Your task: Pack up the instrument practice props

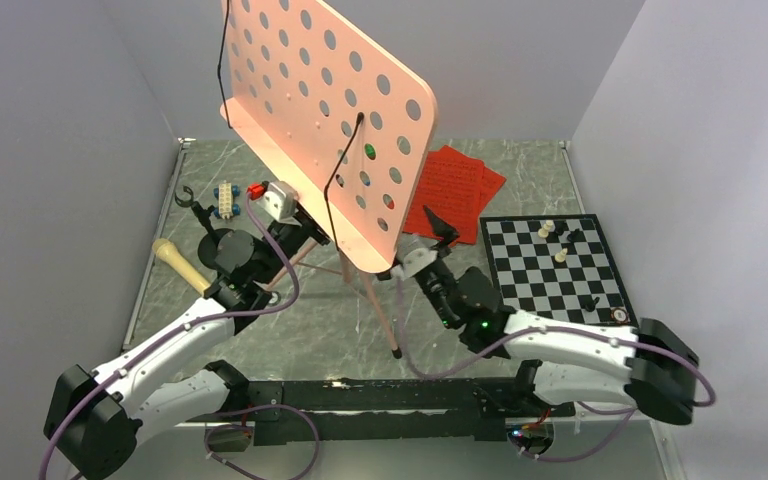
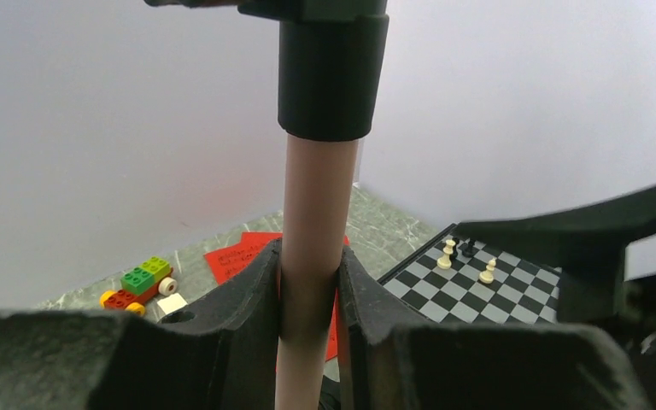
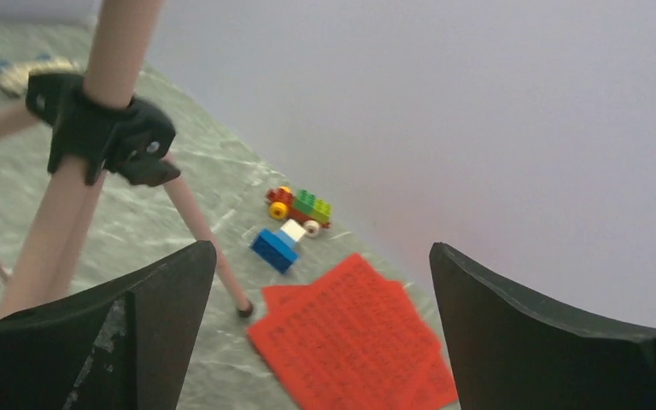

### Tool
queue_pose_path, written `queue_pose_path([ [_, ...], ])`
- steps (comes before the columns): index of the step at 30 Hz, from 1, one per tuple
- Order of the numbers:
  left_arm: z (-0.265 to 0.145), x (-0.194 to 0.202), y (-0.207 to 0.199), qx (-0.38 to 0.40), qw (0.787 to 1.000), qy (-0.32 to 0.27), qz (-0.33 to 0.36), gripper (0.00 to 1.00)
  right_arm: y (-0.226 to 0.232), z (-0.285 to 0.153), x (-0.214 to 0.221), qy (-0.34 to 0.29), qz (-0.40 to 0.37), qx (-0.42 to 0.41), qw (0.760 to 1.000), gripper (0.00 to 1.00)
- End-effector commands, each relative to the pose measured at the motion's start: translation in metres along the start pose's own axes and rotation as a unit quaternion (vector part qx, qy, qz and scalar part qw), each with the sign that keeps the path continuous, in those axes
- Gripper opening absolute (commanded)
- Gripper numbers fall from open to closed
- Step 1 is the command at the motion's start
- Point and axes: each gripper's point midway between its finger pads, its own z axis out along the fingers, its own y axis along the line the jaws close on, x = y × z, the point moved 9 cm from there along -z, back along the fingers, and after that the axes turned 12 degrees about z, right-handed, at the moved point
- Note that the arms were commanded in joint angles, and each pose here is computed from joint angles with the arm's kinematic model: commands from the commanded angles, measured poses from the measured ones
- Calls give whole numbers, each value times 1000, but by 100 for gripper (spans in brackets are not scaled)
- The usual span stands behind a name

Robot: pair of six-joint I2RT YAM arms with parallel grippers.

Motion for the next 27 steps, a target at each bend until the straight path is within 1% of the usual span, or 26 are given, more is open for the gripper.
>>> queue_pose_path([
  [1,-21,55,1,-43,992,116,-36,0,-4,-17,-7,84,231,24,969,100],
  [3,-25,64,1,-49,990,123,-41,0,-3,-20,-10,113,322,17,940,100],
  [5,-29,74,-1,-53,988,133,-49,0,0,-20,-13,134,392,-1,910,100],
  [7,-34,85,-3,-53,987,142,-56,0,1,-19,-20,134,437,-30,889,100],
  [9,-38,94,-6,-51,985,150,-62,0,4,-17,-29,124,467,-56,874,100],
  [11,-41,103,-11,-46,984,160,-66,0,3,-14,-39,110,484,-68,866,100],
  [13,-43,111,-12,-58,981,170,-67,0,3,-10,-45,91,494,-76,861,100],
  [16,-45,121,-18,-57,980,178,-72,0,-1,-4,-52,50,513,-78,853,100],
  [19,-46,129,-22,-56,977,192,-71,0,-10,7,-64,7,544,-96,834,100],
  [21,-47,136,-22,-58,975,207,-63,0,-17,18,-72,-5,559,-106,822,100],
  [24,-49,146,-22,-69,969,229,-61,0,-22,30,-83,-20,559,-115,821,100],
  [27,-46,148,-22,-92,966,235,-63,0,-25,30,-83,-31,558,-102,823,100],
])
